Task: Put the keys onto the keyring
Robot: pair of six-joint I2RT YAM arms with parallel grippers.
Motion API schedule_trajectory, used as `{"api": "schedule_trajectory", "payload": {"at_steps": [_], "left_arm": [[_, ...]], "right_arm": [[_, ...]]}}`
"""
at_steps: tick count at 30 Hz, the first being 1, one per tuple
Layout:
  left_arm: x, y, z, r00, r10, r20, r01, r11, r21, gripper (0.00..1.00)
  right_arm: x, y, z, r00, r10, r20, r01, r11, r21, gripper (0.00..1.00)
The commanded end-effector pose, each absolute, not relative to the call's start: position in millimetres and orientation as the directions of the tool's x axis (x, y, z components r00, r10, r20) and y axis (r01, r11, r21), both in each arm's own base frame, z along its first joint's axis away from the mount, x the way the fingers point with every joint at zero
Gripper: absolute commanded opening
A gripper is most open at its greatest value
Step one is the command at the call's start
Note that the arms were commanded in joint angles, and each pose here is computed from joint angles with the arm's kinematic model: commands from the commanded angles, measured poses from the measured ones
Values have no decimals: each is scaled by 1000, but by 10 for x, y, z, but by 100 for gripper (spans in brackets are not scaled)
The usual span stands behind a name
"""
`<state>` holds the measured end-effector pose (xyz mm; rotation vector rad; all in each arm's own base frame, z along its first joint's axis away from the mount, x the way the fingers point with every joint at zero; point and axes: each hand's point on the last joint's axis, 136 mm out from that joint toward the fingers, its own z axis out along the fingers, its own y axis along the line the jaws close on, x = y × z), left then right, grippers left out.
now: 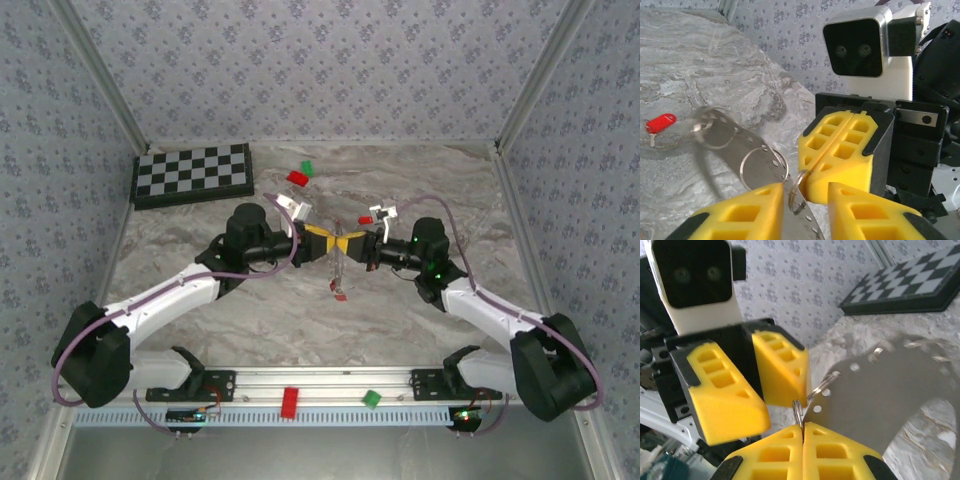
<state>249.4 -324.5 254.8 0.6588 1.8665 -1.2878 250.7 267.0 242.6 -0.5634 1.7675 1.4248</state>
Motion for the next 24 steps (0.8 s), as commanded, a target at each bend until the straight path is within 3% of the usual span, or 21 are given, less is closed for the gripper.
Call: {"api": "schedule_trajectory", "payload": {"at_steps": [1, 11, 24], "left_arm": [[2524, -3165, 2785, -533, -43, -845, 786, 343, -514, 30], [2423, -3062, 2895, -495, -38, -868, 828, 281, -485, 36], [2257, -3121, 2900, -490, 2, -872, 858, 177, -482, 41]], "right_arm": [[2445, 2629, 2508, -536, 24, -844, -791, 336, 512, 0], [2309, 2597, 2546, -509, -180, -842, -818, 407, 407, 0], [2319, 2679, 2685, -492, -258, -831, -842, 385, 379, 0]]}}
